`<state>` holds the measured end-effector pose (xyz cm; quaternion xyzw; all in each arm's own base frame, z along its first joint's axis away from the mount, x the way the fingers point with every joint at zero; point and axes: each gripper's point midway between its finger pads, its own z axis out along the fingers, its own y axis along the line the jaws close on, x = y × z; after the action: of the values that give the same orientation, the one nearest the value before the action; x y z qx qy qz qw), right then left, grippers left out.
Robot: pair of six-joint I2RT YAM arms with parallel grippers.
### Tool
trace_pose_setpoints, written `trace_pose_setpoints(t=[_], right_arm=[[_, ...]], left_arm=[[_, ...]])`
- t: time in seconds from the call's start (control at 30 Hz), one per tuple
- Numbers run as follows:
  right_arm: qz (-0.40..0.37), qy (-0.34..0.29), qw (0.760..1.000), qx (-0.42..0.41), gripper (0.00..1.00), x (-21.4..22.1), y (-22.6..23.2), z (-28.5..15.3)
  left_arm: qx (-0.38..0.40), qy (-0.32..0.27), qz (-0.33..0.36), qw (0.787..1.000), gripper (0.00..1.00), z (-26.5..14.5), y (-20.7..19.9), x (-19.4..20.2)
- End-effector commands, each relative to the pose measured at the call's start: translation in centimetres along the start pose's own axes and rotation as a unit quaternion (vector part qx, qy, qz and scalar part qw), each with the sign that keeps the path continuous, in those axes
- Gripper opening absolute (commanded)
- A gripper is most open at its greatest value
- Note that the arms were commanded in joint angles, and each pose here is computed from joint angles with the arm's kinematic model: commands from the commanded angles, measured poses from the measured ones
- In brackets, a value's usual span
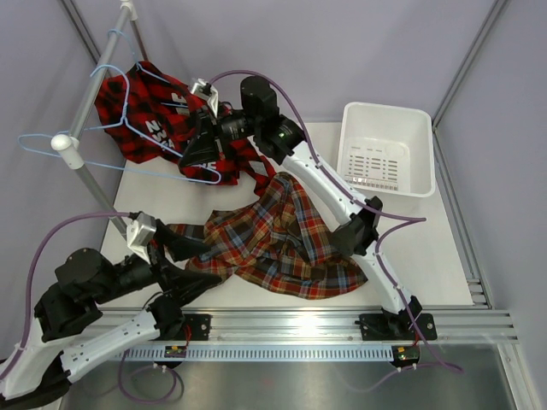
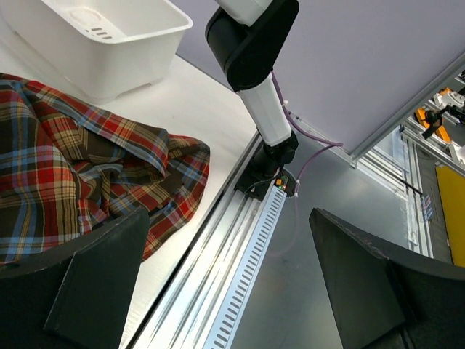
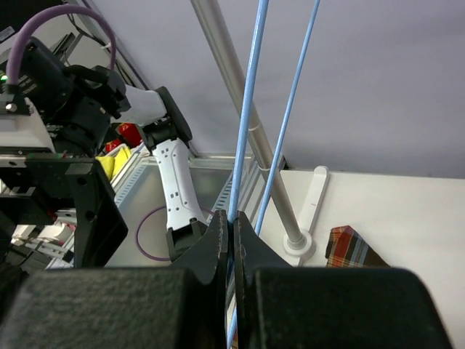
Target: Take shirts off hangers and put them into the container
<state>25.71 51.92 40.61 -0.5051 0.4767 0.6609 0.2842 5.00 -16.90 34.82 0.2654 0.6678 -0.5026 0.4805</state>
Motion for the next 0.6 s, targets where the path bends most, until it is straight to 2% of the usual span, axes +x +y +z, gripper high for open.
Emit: trace_pose_setpoints(t=[0.0, 0.03, 0.07, 0.1, 0.3, 0.57], right_arm=[[-0.027, -0.01, 1.0, -0.008, 0.0, -1.4, 1.0, -0.3], [-0.045, -0.01, 0.999, 0.011, 0.0, -1.3, 0.4, -0.4], [-0.017, 0.004, 0.999, 0.041, 0.0, 0.0, -0.8, -0.6], [-0.034, -0.005, 0.996, 0.08, 0.0, -1.1, -0.8, -1.2], [-0.041, 0.006, 0.975, 0.219, 0.0, -0.8, -2.6, -4.0], [-0.027, -0.013, 0.954, 0.298, 0.0, -2.4, -1.4, -6.5]], left_arm=[[-0.007, -0.047, 0.01, 0.999, 0.99, -0.3, 0.0, -2.1], [-0.022, -0.053, 0.01, 0.998, 0.99, -0.3, 0.5, -2.3], [-0.04, -0.06, 0.01, 0.997, 0.99, -0.3, 1.0, -2.8], [-0.075, -0.072, 0.011, 0.995, 0.99, -0.4, 2.3, -3.3], [-0.139, -0.119, 0.033, 0.983, 0.99, 1.1, 4.4, -6.5], [-0.21, -0.214, 0.011, 0.954, 0.99, 4.3, 7.4, -10.9]])
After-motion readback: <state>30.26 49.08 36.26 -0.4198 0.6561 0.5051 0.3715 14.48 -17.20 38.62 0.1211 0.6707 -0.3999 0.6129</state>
